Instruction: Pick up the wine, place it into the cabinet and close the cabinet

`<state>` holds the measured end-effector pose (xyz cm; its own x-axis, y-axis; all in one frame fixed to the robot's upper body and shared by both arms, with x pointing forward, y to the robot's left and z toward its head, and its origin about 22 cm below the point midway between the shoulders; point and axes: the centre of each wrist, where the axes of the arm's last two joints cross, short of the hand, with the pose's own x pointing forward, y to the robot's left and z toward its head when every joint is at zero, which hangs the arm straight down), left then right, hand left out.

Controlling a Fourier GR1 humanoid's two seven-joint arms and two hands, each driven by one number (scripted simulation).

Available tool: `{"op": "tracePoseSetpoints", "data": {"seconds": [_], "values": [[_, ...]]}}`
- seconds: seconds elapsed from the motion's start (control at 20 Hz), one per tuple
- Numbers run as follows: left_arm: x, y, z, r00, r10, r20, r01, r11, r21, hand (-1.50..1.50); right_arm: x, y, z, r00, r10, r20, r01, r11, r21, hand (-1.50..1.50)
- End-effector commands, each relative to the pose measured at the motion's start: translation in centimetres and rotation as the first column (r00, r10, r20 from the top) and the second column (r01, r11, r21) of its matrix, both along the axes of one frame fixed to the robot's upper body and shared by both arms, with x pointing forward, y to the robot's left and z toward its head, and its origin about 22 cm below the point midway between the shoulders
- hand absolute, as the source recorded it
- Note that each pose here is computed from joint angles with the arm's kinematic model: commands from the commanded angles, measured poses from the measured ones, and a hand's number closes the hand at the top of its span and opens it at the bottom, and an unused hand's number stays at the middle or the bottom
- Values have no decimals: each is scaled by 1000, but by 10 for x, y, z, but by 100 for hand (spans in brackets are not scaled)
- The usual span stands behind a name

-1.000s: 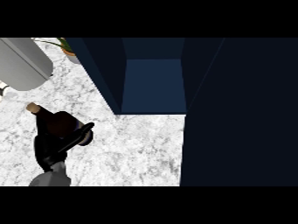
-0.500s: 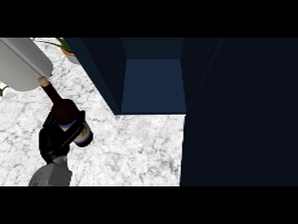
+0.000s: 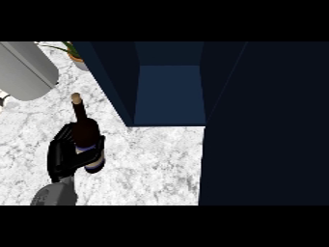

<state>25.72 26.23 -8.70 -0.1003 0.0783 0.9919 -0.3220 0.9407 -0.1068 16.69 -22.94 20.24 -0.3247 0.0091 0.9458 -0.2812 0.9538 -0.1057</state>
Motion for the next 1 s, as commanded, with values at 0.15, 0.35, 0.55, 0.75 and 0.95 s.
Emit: {"op": "tracePoseSetpoints", "data": {"seconds": [0.15,0.35,0.55,0.75,0.95], "values": [[-42,40,5,945,-303,122,299,953,53,150,-17,-6,12,998,40,43,-42,998,43,-150],[-53,21,8,947,-245,209,220,966,137,150,-18,0,18,999,34,34,-35,998,42,-150],[-44,38,29,929,-237,284,202,968,147,150,-32,-1,22,999,45,20,-45,999,13,-150],[-47,11,62,907,-305,290,303,951,54,150,-21,-5,16,998,51,36,-52,998,40,-150],[-55,-3,91,882,-369,294,370,927,53,150,-29,7,14,999,31,40,-34,998,59,-150]]}}
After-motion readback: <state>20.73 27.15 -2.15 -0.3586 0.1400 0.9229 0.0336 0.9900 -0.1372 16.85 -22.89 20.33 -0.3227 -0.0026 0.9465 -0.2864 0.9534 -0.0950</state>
